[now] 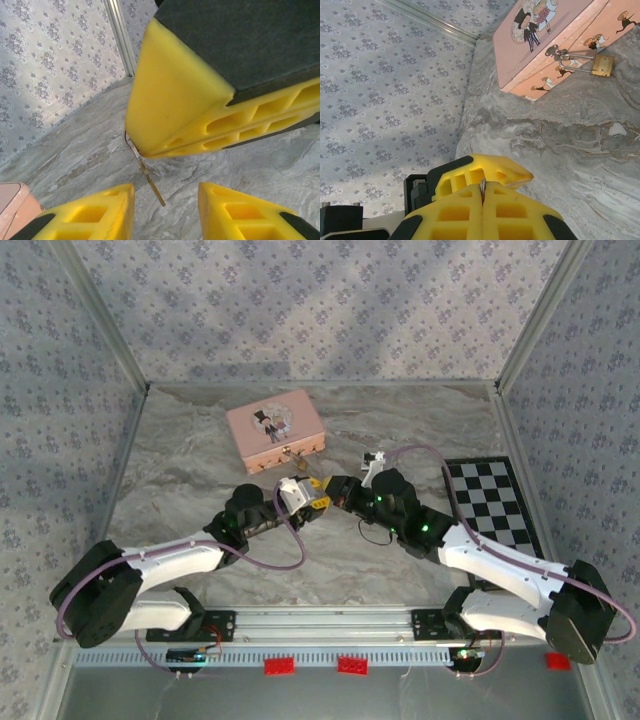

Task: Unlock the padlock with the key

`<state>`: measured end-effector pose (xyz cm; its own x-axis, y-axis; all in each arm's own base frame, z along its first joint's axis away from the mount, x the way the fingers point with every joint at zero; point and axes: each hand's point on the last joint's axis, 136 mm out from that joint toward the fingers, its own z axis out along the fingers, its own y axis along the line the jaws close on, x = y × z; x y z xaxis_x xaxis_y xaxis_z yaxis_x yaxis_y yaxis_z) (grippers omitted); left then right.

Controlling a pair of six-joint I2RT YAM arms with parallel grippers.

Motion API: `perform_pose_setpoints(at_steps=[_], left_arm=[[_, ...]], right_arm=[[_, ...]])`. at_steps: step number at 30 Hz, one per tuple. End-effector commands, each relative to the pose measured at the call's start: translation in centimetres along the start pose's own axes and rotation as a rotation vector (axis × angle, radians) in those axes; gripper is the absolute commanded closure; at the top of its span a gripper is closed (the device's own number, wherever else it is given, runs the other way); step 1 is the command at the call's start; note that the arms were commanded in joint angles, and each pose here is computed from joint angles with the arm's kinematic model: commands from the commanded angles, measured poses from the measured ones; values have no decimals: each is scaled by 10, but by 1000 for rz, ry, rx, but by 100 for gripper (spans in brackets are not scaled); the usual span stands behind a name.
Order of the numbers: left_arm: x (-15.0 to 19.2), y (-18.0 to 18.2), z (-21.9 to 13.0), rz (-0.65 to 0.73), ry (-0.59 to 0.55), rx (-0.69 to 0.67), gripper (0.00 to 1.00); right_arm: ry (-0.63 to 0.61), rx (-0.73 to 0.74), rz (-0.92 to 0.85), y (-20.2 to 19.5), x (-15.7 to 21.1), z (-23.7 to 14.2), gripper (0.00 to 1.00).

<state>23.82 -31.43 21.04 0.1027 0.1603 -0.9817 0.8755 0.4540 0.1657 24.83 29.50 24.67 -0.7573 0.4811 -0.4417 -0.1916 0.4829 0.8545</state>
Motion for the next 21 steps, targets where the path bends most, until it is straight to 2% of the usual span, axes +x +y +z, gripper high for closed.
perform_pose_setpoints(at_steps=[1, 13, 16, 21], left_arm=[[-15, 3, -3, 3, -60, -17, 64], [-14, 14, -10, -1, -71, -68, 74], [-16, 17, -11, -5, -80, -77, 79], [-17, 11, -9, -20, -71, -25, 78]], right_arm=[[-31, -14, 16, 7, -6, -3, 100], [-32, -25, 11, 11, -7, 0, 100], [-29, -25, 12, 11, -6, 1, 100], [-29, -33, 14, 13, -5, 2, 100]])
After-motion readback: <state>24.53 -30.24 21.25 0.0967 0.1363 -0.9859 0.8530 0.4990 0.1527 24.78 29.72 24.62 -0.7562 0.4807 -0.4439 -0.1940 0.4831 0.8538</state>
